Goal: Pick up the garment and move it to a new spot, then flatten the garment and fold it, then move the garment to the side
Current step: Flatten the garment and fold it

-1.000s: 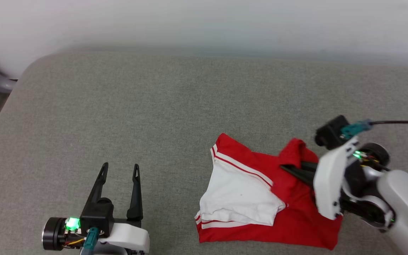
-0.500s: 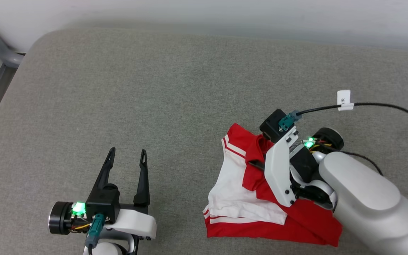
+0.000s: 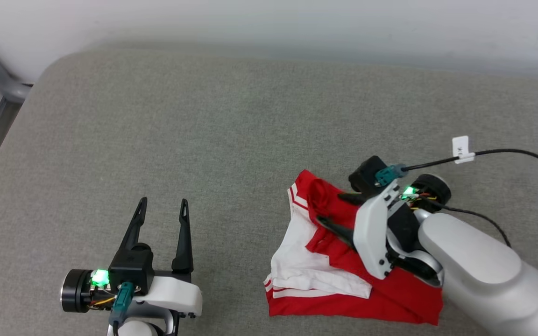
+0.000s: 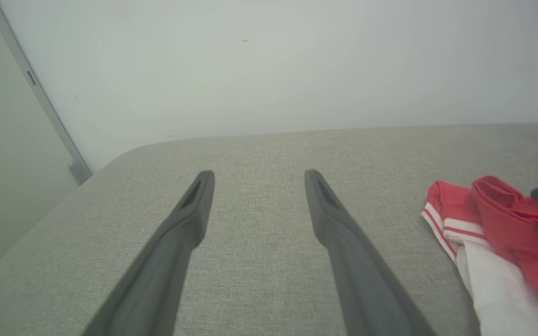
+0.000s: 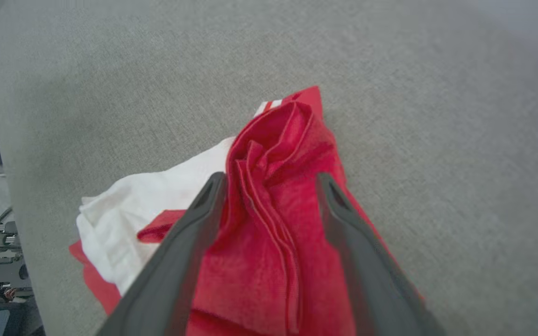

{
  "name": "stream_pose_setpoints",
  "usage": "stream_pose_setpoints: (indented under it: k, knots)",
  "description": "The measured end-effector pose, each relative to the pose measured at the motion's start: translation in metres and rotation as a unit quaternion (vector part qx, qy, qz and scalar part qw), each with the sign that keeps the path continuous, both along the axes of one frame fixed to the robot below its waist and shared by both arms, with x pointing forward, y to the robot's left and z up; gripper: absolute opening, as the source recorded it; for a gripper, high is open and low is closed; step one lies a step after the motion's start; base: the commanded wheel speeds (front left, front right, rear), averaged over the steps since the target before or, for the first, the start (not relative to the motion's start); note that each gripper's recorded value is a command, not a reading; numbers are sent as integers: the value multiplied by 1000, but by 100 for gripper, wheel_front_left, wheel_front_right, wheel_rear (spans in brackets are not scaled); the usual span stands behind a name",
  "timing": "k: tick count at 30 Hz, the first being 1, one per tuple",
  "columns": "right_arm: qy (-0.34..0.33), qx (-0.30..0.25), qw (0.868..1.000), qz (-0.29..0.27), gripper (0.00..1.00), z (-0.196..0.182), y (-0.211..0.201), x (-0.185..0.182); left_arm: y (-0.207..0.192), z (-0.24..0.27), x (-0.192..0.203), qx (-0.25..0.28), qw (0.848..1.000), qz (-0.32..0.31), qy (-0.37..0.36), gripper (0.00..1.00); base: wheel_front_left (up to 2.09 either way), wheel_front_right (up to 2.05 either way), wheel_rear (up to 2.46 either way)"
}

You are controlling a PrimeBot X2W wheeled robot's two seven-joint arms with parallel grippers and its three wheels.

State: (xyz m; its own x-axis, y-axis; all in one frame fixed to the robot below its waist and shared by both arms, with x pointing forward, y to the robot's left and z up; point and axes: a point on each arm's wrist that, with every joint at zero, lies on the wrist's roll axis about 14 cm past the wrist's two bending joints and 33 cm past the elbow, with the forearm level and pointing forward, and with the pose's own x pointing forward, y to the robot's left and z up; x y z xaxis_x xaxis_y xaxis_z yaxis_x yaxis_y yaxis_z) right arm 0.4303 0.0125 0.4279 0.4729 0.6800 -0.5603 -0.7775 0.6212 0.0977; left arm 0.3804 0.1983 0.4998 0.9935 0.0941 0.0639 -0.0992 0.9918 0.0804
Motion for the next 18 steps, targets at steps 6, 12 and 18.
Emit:
stream_pose_setpoints:
  k: [6, 12, 18]
  knots:
    - [-114, 59, 991, -36, 100, 55, -29, 16, -4, 10, -4, 0, 1000, -9, -14, 100, 0, 0, 0]
    - [-226, 92, 963, -116, 100, 94, -90, 24, -14, 13, -9, -2, 999, -26, -20, 100, 0, 0, 0]
    - [-299, 117, 921, -219, 100, 114, -153, 13, -19, 14, -13, -3, 999, -36, -22, 100, 0, 0, 0]
